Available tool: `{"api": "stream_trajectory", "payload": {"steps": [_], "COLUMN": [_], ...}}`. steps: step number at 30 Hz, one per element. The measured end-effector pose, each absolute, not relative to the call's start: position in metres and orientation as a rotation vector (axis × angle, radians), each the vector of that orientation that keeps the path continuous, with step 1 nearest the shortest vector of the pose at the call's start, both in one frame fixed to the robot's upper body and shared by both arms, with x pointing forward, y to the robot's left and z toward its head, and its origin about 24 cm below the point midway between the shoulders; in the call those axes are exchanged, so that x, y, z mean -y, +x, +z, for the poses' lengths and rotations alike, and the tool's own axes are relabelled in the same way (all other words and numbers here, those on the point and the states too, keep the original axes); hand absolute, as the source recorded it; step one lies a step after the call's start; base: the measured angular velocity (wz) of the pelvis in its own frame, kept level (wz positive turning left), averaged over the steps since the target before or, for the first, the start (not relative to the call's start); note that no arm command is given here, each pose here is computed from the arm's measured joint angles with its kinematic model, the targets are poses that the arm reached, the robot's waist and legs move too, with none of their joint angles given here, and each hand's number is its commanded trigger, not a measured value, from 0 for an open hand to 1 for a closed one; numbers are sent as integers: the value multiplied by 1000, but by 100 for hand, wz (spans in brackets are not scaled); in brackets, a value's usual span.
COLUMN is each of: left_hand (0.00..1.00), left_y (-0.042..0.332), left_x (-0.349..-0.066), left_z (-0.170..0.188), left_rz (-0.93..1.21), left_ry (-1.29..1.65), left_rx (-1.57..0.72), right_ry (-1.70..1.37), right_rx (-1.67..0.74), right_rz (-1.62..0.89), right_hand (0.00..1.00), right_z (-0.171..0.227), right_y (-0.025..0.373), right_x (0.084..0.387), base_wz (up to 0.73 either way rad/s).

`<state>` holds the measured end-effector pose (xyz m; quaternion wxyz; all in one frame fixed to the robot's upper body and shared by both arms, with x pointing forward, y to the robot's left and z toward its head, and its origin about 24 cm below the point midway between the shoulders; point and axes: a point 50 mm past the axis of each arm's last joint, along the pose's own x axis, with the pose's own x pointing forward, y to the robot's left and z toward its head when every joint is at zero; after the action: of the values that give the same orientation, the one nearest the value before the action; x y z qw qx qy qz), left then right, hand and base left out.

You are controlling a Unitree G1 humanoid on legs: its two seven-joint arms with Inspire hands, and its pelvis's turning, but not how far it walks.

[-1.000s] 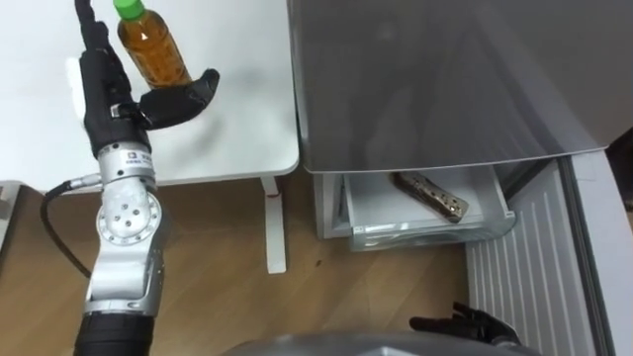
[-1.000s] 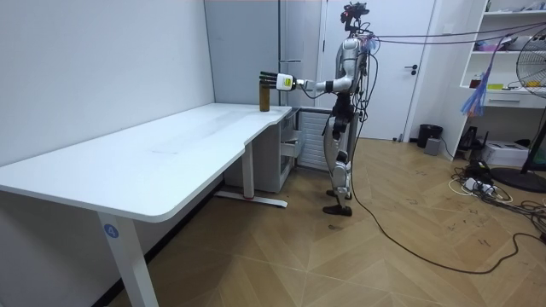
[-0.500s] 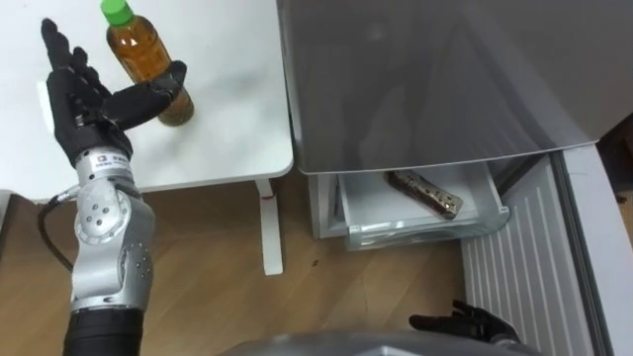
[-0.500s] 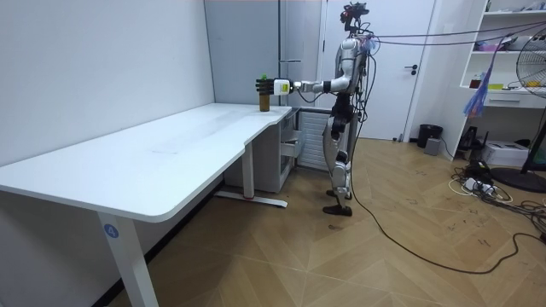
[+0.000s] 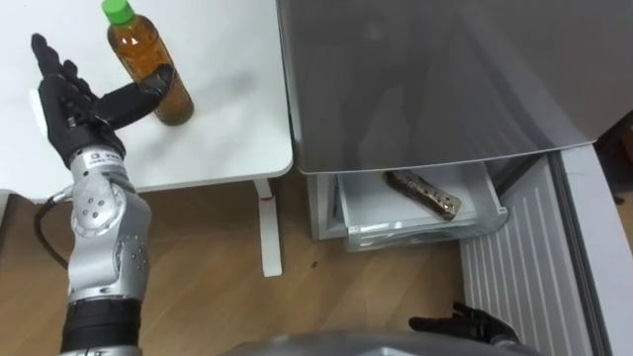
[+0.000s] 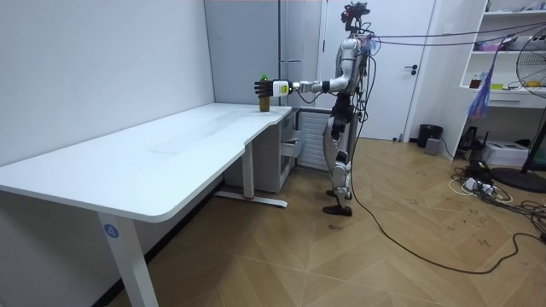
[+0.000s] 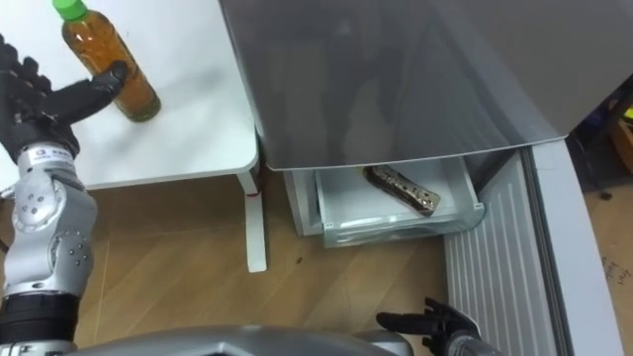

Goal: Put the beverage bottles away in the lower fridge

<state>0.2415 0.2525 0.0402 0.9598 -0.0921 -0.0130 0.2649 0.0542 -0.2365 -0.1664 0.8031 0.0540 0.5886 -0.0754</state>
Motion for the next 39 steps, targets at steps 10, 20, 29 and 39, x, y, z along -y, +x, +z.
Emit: {"api": "stream_trajectory", "payload": {"steps": [10,20,29,39], "left_hand": [0,0,0,17], "left_y": [255,265,266,266], "left_x": [-248,-251,-249,-248], "left_z": [41,53,48,45], "left_rz": [443,380,337,309], "left_ry": [-182,-192,-193,-190], "left_rx": [-6,22,-15,-39], "right_ry": [130,108,101,106], "right_rx": [-1259,-1243,-1234,-1242], "right_rz": [-180,-180,-181,-182], "right_hand": [0,0,0,0], "right_z": [-166,-163,-162,-162], "right_y": [52,51,55,55], "right_x": [239,245,247,249], "base_wz": [0,0,-3,0]}}
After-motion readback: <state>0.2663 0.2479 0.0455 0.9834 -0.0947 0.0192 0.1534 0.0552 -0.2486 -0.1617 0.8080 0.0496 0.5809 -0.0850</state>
